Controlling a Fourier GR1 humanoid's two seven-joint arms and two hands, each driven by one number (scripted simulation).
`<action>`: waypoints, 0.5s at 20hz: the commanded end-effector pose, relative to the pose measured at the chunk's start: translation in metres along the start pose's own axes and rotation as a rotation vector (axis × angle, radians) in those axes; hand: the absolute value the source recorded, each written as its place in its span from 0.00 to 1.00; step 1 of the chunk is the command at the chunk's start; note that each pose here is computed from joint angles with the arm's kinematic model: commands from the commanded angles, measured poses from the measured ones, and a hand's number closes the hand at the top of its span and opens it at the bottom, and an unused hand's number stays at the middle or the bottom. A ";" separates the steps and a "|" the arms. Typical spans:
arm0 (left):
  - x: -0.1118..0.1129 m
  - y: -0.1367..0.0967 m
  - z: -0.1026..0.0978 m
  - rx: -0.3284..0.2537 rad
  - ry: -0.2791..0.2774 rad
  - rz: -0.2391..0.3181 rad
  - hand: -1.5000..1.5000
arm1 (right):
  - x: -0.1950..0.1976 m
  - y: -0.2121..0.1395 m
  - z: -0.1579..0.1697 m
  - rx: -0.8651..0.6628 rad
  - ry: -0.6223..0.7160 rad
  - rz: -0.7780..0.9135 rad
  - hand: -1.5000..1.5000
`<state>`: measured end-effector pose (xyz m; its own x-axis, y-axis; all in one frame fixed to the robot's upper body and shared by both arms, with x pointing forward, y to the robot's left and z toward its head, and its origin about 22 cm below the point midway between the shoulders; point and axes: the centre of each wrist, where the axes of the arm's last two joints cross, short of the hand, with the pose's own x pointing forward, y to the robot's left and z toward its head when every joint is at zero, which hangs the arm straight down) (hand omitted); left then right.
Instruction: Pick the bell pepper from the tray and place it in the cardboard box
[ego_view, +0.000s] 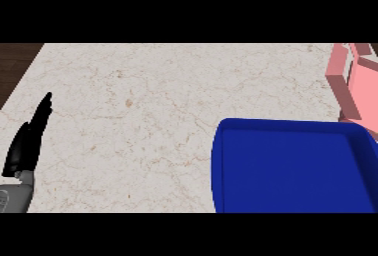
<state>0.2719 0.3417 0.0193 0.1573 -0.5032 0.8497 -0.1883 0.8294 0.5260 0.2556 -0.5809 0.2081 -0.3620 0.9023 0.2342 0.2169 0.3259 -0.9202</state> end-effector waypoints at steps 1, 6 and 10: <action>0.005 -0.009 -0.003 -0.019 0.010 0.004 0.50 | -0.002 -0.007 -0.007 0.048 -0.165 -0.205 1.00; 0.017 -0.008 -0.011 -0.016 -0.010 -0.011 0.50 | 0.000 -0.002 -0.026 0.046 -0.145 -0.282 1.00; 0.008 -0.008 -0.008 -0.033 -0.008 -0.015 0.50 | 0.005 0.001 -0.048 0.095 -0.100 -0.376 1.00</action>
<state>0.2813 0.3335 0.0232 0.1493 -0.5126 0.8456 -0.1661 0.8300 0.5325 0.2866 -0.5673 0.2167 -0.3838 0.8387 0.3864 0.1535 0.4706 -0.8689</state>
